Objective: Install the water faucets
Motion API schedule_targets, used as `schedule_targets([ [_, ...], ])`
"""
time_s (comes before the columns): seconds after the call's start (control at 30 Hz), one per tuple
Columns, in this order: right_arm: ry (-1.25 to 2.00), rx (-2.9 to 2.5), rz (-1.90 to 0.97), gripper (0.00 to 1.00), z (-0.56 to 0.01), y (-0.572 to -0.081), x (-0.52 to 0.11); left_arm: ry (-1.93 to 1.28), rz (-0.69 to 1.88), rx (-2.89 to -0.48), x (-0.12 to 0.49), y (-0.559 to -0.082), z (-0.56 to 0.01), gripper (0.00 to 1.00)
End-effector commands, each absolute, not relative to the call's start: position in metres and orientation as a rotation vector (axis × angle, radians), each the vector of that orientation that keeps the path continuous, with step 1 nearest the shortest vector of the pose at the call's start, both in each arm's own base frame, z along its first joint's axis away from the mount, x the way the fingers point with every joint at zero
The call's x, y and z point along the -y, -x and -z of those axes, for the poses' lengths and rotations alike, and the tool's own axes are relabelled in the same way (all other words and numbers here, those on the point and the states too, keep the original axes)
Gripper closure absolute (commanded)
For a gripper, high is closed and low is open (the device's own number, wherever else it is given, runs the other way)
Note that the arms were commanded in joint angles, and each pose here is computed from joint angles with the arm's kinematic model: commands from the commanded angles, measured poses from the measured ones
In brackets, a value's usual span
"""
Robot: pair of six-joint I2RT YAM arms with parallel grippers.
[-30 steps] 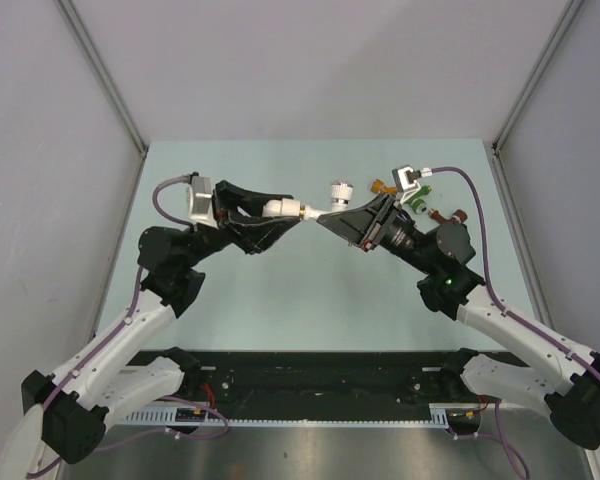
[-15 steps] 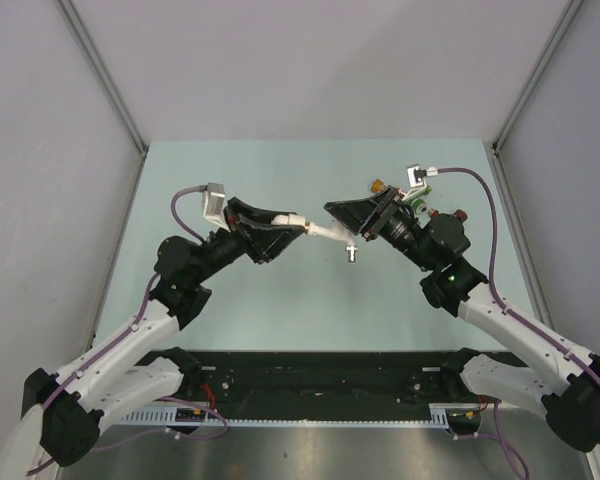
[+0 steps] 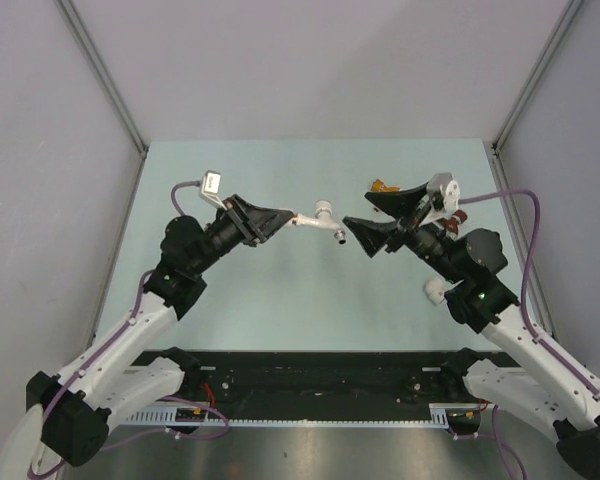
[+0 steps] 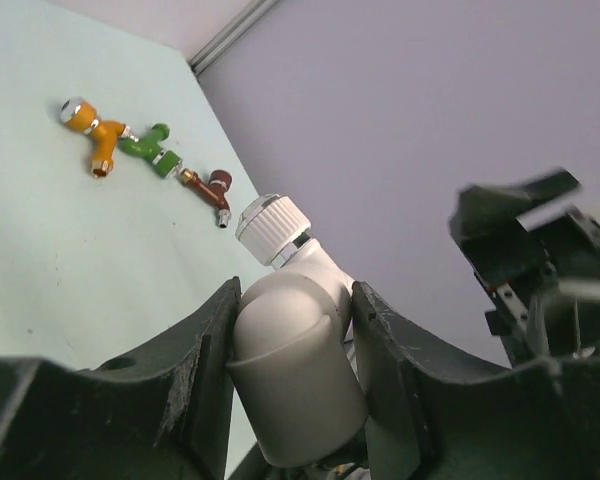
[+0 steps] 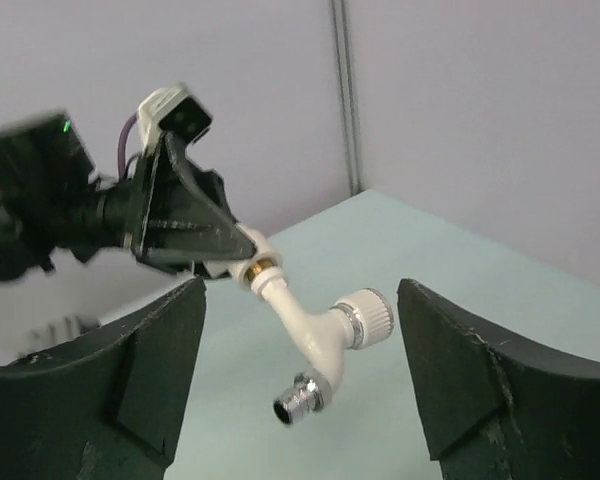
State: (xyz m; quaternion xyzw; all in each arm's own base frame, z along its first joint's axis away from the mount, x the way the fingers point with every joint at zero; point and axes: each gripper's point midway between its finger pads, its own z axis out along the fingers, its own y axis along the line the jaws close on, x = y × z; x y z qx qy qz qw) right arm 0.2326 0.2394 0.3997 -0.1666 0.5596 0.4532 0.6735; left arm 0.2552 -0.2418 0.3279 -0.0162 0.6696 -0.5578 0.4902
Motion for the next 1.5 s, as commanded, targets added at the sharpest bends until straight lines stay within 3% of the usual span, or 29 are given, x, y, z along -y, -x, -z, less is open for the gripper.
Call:
schedule_targets([
  [0.0, 0.974, -0.885, -0.586, 0.17, -0.407, -0.196, -0.237, 0.115, 1.507, -1.658, 0.241, -0.250, -0.360, 1.00],
  [0.13, 1.155, -0.805, -0.435, 0.15, -0.388, -0.189, -0.234, 0.110, 1.613, -1.707, 0.246, -0.246, -0.369, 1.00],
  [0.33, 1.255, -0.746, -0.433, 0.15, -0.376, -0.183, -0.242, 0.063, 1.686, -1.718, 0.249, -0.236, -0.388, 1.00],
  [1.0, 1.251, -0.622, -0.527, 0.33, -0.381, -0.200, -0.292, -0.011, 1.728, -1.702, 0.251, -0.223, -0.405, 1.00],
  [1.2, 1.217, -0.633, -0.620, 0.61, -0.384, -0.197, -0.300, -0.049, 1.717, -1.682, 0.250, -0.220, -0.409, 1.00],
  [1.23, 1.199, -0.657, -0.660, 0.70, -0.386, -0.195, -0.300, -0.062, 1.715, -1.674, 0.250, -0.218, -0.411, 1.00],
  [1.3, 1.180, -0.667, -0.694, 0.78, -0.388, -0.193, -0.301, -0.081, 1.705, -1.656, 0.249, -0.218, -0.413, 1.00],
  [1.4, 1.131, -0.703, -0.785, 0.99, -0.395, -0.187, -0.301, -0.133, 1.697, -1.612, 0.249, -0.214, -0.418, 1.00],
  [1.47, 1.081, -0.754, -0.893, 1.00, -0.399, -0.181, -0.302, -0.177, 1.679, -1.578, 0.249, -0.212, -0.420, 1.00],
])
